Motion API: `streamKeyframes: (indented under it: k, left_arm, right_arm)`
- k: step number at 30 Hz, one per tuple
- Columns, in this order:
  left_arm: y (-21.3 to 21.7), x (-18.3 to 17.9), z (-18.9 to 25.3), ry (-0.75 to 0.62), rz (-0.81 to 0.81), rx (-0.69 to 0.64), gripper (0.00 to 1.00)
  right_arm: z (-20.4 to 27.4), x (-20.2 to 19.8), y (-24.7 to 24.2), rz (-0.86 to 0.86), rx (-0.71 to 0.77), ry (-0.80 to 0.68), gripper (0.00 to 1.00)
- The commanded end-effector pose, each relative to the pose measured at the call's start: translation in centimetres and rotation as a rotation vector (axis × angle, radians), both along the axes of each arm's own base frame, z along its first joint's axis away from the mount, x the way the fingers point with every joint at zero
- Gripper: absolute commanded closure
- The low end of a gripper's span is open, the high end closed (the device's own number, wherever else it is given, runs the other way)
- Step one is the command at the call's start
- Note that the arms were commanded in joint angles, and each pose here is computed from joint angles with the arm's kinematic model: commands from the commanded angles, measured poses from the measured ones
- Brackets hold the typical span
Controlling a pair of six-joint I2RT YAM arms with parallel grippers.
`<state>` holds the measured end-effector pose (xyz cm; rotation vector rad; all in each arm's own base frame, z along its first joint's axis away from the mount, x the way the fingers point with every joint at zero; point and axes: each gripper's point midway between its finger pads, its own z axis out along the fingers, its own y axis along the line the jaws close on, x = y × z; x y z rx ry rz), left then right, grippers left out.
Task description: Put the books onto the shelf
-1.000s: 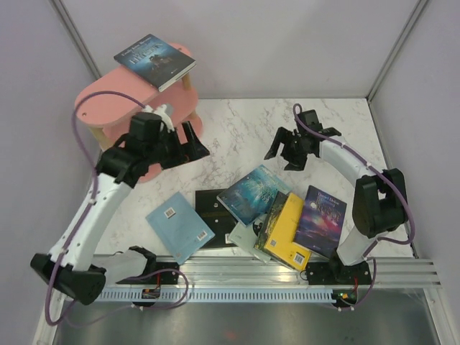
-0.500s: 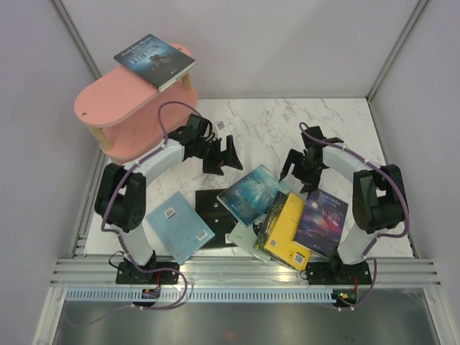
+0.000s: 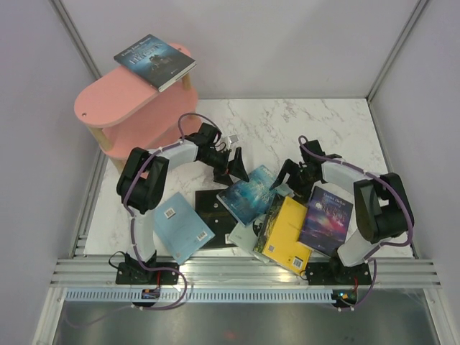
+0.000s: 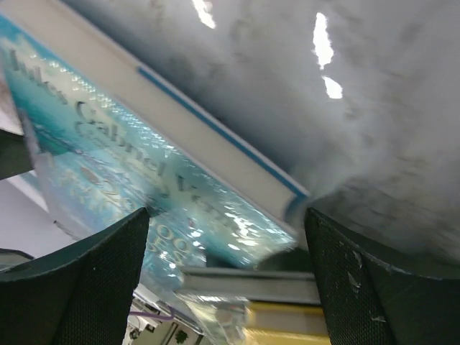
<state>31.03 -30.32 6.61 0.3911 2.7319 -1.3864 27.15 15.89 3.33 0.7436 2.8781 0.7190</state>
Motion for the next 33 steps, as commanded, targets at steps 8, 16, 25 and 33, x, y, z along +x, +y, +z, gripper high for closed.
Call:
streamKeyframes:
  k: [8,16,25,33]
  left_arm:
    - [-0.6,-4.4,2.2,0.049,-0.137,-0.219,0.00]
    - [-1.4,-5.1,3.6,0.119,-0.074,-0.366,0.00]
    - [-2.3,-3.4,5.2,0.113,-0.001,-0.400,0.50]
    - [-2.7,-3.8,10.6,0.048,-0.004,-0.560,0.98]
  right_arm:
    - [0.6,3.6,6.5,0.044,0.140,-0.031,0.12]
    - [0.1,5.7,7.2,0.053,0.147,-0.065,0.16]
    - [0.2,4.8,7.3,0.050,0.193,-0.107,0.20]
    - [3.9,5.7,8.7,0.032,0.336,-0.245,0.20]
